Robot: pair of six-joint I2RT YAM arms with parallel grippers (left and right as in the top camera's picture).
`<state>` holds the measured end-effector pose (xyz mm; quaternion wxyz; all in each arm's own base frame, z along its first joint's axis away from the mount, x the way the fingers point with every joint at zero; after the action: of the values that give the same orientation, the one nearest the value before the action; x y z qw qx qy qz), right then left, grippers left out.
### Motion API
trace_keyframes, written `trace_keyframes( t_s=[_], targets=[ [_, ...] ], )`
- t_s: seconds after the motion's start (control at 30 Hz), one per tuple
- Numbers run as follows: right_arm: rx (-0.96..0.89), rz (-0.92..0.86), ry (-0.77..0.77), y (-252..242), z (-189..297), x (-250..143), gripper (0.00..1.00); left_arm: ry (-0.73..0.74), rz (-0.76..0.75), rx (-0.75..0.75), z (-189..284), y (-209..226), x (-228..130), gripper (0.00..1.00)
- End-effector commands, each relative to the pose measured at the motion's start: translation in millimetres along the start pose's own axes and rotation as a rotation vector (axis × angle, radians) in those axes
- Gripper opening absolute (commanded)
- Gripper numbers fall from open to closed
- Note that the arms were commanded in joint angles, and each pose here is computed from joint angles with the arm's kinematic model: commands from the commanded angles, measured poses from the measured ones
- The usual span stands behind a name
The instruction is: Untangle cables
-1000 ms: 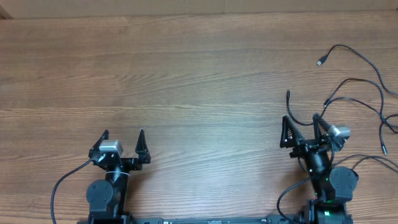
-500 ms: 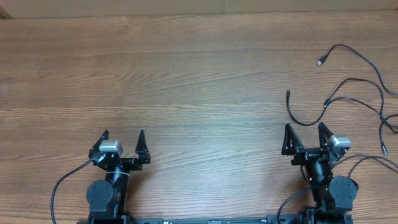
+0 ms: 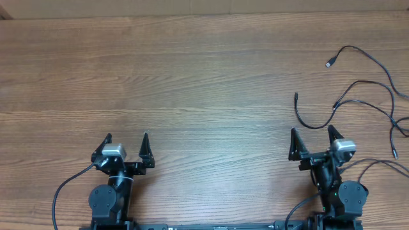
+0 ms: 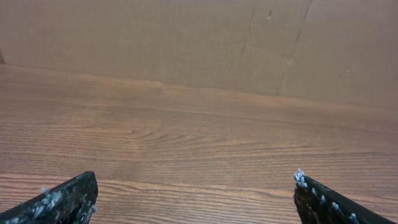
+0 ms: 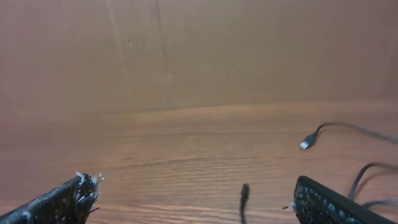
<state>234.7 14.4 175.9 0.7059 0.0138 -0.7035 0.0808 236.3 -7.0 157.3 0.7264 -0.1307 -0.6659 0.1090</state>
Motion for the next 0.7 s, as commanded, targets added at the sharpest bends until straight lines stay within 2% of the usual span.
trace_keyframes(
  t_s=[0.0,0.67],
  targets=[
    [0.012,0.161,-0.004,2.5,-0.1,-2.0,1.00,-0.008,-0.019,0.014,0.3,3.2,0.6,1.00],
    [0.022,0.159,-0.008,6.2,-0.5,-1.2,1.00,-0.008,-0.019,0.014,0.3,3.2,0.6,1.00]
  ],
)
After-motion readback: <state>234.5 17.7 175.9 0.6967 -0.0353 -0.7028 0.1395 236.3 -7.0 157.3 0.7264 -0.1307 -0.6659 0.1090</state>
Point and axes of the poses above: each gripper's point midway between its finger pads, its own z axis back along the fingers, its own y axis along the line the jaws close on, x = y × z, the point moved 1 cm from there along z, back along the fingers, and after that the axes turned 11 degrees about z, right-handed, at the moved point
